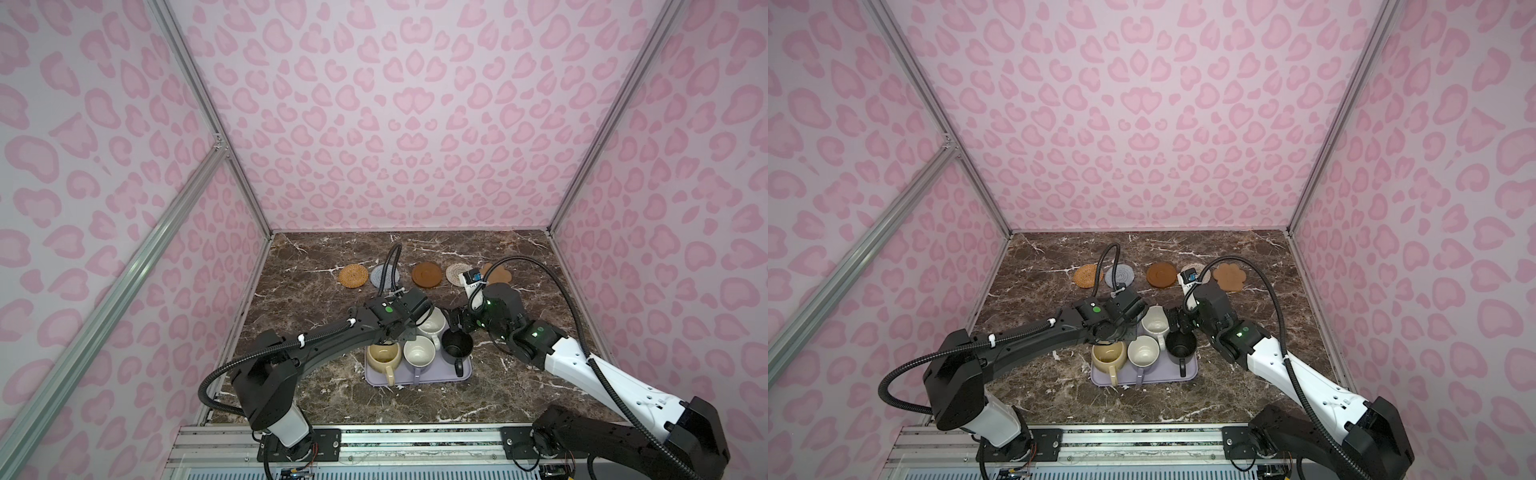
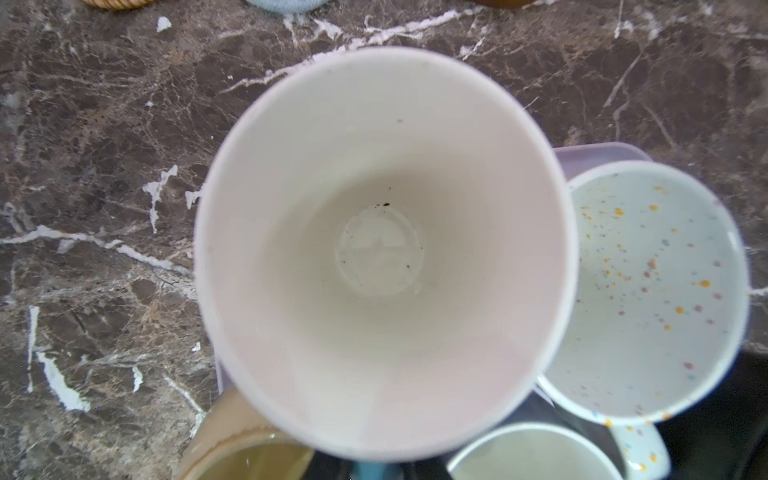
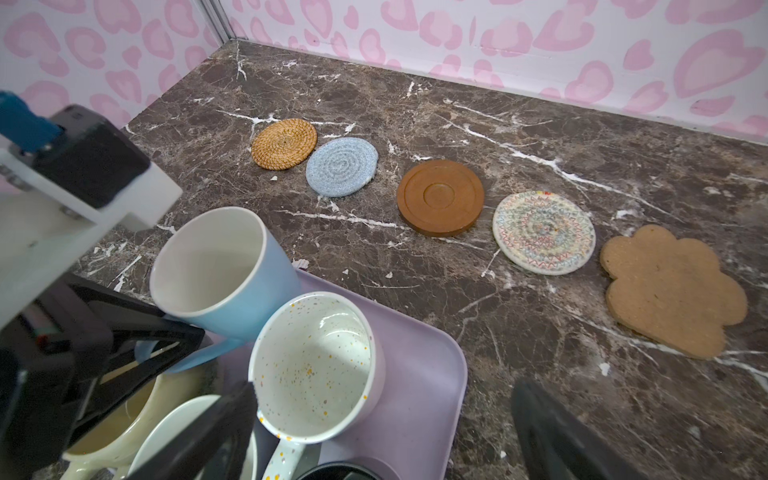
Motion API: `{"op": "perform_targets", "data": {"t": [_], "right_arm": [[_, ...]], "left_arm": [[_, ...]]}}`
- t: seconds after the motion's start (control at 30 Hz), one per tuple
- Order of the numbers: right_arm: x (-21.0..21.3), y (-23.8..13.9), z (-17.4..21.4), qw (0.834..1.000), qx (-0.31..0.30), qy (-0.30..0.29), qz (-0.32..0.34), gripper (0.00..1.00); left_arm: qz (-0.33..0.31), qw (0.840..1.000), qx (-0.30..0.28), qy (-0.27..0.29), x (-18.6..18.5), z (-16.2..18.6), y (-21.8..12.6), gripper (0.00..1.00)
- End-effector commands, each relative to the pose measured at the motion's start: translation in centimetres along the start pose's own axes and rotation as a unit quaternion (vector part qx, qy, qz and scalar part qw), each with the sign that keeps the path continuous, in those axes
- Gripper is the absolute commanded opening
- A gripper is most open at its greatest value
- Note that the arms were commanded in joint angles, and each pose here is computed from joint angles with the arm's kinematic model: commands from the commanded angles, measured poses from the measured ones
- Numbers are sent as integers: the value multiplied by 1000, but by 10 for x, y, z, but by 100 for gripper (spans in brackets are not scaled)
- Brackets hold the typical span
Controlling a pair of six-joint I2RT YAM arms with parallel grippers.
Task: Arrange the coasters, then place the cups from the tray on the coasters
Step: 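Grasp the light blue mug with the right gripper and carry it toward the rattan coaster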
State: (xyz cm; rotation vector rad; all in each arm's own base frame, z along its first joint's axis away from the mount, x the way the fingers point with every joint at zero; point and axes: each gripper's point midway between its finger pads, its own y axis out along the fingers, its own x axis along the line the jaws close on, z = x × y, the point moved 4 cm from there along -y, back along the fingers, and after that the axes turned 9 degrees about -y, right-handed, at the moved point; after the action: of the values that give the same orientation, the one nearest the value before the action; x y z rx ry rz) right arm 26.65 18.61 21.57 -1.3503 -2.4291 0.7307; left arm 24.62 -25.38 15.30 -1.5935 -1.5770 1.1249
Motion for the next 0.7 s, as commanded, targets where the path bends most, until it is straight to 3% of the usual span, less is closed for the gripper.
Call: {"op": "perform_targets", "data": {"t": [0.0,0.37,0.67], "right_arm": [[1,1,-2,1000,-7,4,-4,96],[29,13,-30,995,-51,17,-80,98],[59,49,-57,993,-46,9,-111,97]], "left_arm": [[-8,999,-43,-11,7,-15,-13,1],[1,993,-115,-35,41,-64,-55,0],[-19,991,-134,-1,52,-107,-53,0]]}}
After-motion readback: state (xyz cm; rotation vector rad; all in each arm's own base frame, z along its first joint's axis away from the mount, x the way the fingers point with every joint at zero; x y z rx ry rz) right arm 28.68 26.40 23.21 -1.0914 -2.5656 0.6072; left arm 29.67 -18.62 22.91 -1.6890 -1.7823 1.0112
